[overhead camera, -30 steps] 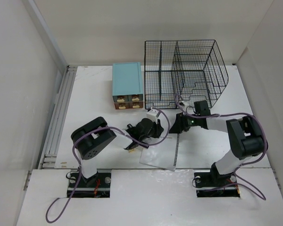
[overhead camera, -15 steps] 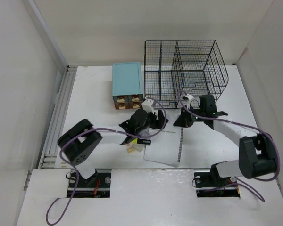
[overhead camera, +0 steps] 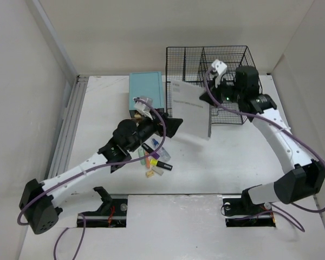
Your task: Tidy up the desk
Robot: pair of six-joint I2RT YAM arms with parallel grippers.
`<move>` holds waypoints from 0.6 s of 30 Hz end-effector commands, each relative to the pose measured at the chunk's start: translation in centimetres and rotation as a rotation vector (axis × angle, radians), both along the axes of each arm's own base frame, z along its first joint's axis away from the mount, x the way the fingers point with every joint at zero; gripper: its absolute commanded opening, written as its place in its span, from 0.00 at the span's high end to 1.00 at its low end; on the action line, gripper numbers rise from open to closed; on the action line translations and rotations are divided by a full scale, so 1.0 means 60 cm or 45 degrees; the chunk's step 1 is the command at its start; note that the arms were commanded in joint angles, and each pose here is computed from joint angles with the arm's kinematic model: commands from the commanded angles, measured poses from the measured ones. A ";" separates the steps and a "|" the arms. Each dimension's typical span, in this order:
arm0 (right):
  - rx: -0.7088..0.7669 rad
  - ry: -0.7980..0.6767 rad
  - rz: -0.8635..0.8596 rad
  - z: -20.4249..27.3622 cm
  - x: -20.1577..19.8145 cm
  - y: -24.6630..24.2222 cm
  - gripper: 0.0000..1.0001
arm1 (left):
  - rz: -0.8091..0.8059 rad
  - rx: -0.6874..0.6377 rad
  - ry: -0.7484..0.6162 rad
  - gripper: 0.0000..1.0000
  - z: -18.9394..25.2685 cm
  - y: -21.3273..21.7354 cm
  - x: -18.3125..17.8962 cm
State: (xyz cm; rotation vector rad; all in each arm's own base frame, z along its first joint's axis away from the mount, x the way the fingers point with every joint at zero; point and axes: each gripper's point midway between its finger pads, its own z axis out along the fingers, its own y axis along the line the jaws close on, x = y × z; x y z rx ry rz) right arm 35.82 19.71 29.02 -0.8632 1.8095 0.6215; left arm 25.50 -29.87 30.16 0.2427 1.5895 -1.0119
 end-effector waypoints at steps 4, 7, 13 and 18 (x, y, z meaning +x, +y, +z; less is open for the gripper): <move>0.079 -0.260 -0.137 0.170 0.061 0.019 1.00 | 0.005 -0.008 -0.036 0.23 0.043 0.050 -0.041; 0.142 -0.357 -0.371 0.217 0.095 0.015 1.00 | 0.038 0.001 -0.009 0.23 0.030 0.069 -0.049; 0.166 -0.546 -1.135 0.255 0.144 -0.037 1.00 | 0.069 -0.035 0.013 0.23 0.033 0.101 -0.071; 0.177 -0.621 -1.449 0.268 0.171 -0.059 1.00 | 0.108 -0.048 0.036 0.23 0.022 0.125 -0.082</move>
